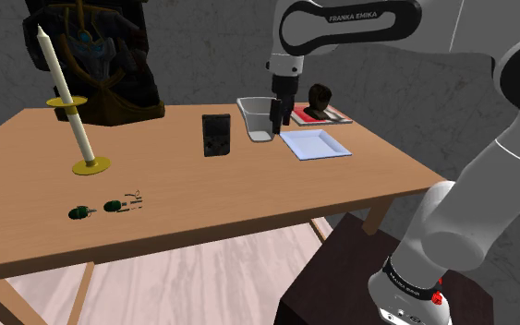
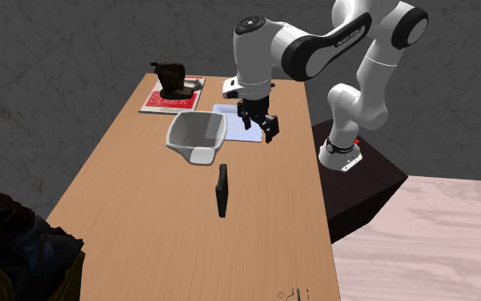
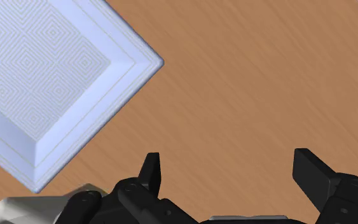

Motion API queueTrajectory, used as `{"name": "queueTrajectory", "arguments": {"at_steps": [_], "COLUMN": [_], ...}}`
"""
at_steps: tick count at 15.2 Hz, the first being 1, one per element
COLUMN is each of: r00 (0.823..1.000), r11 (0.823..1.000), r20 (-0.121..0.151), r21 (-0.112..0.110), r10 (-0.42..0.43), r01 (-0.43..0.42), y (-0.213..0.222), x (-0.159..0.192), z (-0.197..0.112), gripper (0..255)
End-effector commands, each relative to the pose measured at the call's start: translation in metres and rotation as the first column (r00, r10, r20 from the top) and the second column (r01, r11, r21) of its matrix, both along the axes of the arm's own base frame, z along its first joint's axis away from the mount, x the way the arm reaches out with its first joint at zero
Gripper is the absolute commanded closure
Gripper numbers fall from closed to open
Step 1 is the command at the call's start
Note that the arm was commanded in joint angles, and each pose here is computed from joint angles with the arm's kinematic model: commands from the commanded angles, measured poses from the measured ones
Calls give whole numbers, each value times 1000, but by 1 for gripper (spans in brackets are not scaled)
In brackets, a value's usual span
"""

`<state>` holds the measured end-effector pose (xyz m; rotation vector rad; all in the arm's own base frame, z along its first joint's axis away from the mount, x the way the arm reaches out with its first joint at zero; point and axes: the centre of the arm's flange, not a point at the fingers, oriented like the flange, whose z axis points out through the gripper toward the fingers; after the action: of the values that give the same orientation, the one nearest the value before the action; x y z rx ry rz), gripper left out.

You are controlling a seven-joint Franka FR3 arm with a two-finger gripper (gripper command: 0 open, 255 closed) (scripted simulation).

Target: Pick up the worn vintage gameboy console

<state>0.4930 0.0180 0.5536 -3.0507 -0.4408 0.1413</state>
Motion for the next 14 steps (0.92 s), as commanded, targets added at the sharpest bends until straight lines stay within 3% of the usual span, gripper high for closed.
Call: {"name": "queueTrajectory", "arguments": {"at_steps": [1, 6, 12, 14], "r00": [998, 978, 926, 923], "r11": [998, 980, 931, 928], "r20": [17, 55, 99, 102], "r21": [0, -5, -18, -18], "r10": [60, 201, 364, 372], "r01": [-60, -201, -365, -372], "y": [8, 36, 79, 81], "x": [22, 77, 136, 139], "z": [3, 12, 26, 21], "gripper": [0, 0, 0, 0]}}
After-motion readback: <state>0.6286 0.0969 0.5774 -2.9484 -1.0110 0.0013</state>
